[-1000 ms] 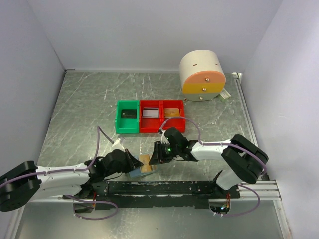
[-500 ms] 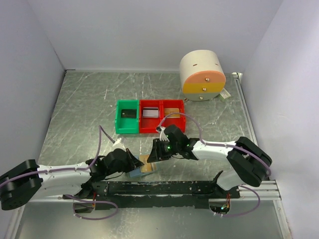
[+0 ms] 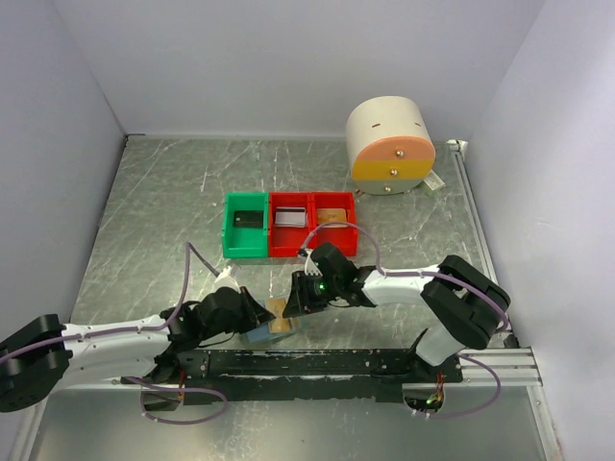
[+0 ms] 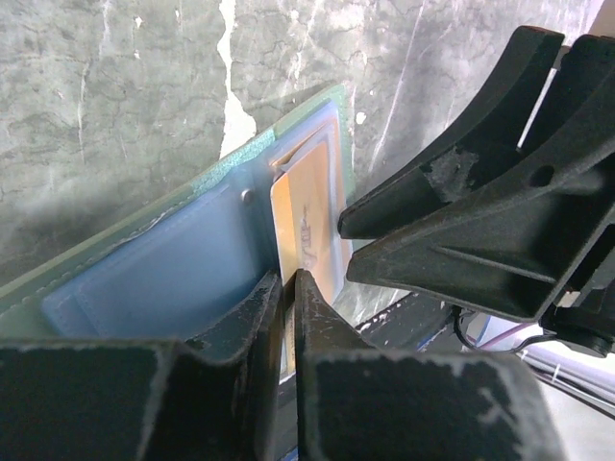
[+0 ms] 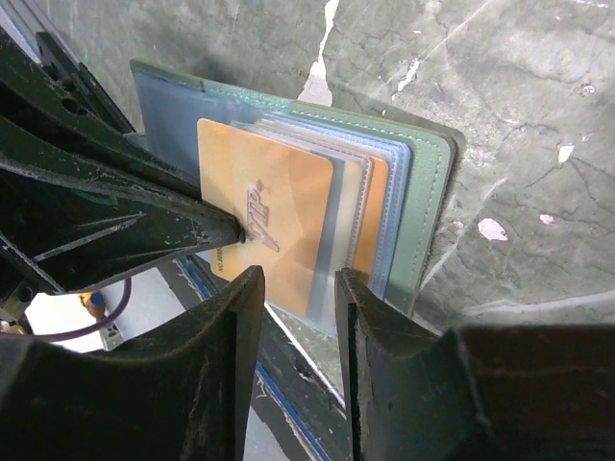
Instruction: Take the credit cards out of the card holder
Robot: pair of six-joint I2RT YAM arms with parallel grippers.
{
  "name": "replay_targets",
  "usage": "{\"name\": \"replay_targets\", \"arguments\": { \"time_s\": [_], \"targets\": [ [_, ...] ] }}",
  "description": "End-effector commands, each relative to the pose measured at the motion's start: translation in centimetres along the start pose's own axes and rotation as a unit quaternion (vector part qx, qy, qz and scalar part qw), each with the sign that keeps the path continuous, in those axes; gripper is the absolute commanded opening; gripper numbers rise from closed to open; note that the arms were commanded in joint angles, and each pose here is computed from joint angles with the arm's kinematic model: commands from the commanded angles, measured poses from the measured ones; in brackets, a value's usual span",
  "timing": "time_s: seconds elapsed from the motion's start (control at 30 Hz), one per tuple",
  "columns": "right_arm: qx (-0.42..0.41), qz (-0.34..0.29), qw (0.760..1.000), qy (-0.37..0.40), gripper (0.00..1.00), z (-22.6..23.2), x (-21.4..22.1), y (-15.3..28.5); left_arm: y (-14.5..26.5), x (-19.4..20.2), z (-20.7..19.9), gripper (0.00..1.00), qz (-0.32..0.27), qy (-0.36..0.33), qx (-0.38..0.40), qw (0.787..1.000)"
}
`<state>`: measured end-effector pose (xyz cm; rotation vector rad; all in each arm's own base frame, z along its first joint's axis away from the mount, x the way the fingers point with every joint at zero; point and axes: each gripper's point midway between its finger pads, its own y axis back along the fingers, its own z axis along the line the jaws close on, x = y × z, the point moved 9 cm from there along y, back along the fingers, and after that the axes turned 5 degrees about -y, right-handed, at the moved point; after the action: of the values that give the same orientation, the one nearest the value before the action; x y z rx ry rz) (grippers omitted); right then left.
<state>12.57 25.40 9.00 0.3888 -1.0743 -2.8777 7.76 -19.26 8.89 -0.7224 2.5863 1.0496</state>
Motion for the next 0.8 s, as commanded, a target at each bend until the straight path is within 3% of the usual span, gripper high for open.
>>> {"name": "replay_targets", "arguments": {
  "time_s": [0.0, 0.2, 0.77],
  "targets": [
    [0.052, 0.006, 0.998, -0.022, 0.37, -2.31, 1.35, -0.30, 0.28, -0.15, 0.13, 0.16, -0.009, -0.009, 0.009, 1.000],
    [0.053, 0.007, 0.998, -0.025, 0.37, -2.45, 1.46, -0.30, 0.50, -0.18, 0.23, 0.07, -0.012, -0.008, 0.013, 1.000],
    [0.049, 0.005, 0.999, -0.016, 0.37, -1.85, 0.90, -0.30, 1.27, -0.15, 0.63, 0.12, -0.001, -0.018, -0.010, 1.000]
  ]
}}
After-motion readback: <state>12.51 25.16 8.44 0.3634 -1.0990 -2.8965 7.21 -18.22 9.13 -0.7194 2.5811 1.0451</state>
